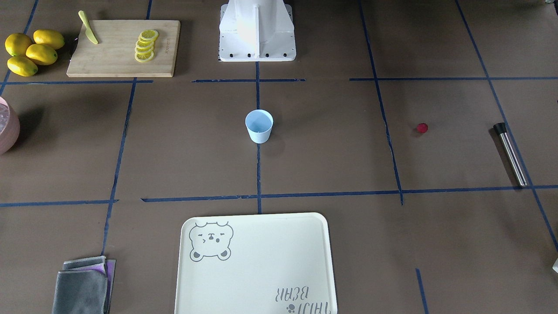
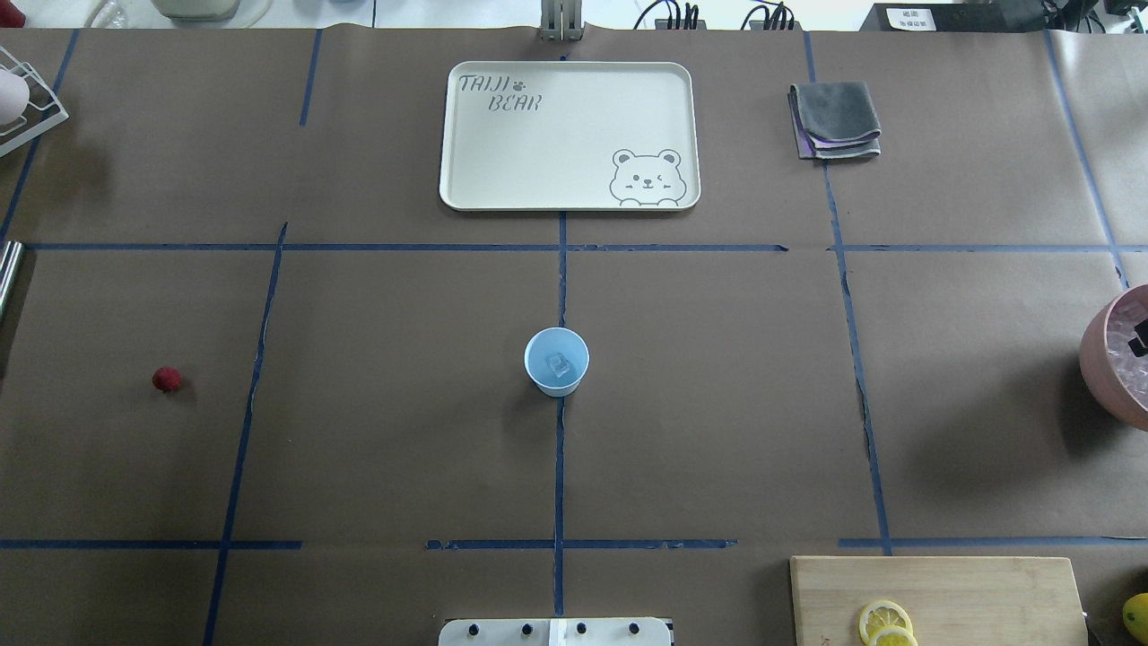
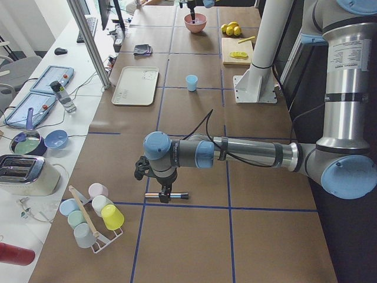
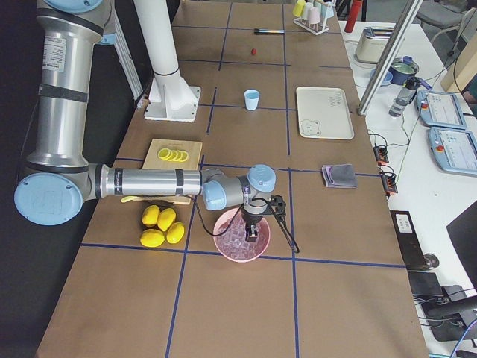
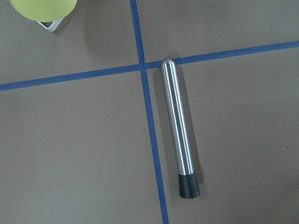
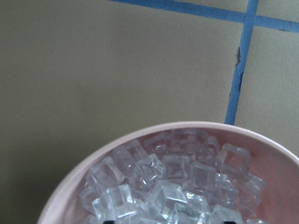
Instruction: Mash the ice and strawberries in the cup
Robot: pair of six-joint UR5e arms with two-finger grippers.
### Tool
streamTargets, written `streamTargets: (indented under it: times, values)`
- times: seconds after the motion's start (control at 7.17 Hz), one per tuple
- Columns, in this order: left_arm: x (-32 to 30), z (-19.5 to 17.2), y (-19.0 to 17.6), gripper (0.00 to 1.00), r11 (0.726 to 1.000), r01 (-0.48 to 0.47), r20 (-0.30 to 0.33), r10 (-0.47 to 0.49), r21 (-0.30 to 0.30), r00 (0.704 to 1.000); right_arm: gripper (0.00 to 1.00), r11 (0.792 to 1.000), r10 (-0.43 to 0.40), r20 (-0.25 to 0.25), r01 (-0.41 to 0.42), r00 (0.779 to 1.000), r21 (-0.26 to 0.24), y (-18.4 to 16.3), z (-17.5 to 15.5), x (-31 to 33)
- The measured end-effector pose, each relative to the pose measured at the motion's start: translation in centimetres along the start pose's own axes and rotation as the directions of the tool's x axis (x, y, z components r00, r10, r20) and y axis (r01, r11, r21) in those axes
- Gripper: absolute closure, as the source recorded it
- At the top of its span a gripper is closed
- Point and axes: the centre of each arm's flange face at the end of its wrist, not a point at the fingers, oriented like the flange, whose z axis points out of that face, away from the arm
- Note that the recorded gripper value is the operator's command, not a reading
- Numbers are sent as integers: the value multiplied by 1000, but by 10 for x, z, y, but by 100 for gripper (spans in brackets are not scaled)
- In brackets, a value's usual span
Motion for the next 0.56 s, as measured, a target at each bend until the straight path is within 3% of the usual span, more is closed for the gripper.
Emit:
streamTargets:
  times: [0.28,0.56]
  values:
    - [1,-1,-1,0,1000,-1,0,1,1,1000,98,1000,4,-2,-4,1000,-5,1,3,2]
    - [2,-2,-1,0,1000,-4,0,4,4,1000,100,1000,4,-1,-4,1000,-1,1,1,2]
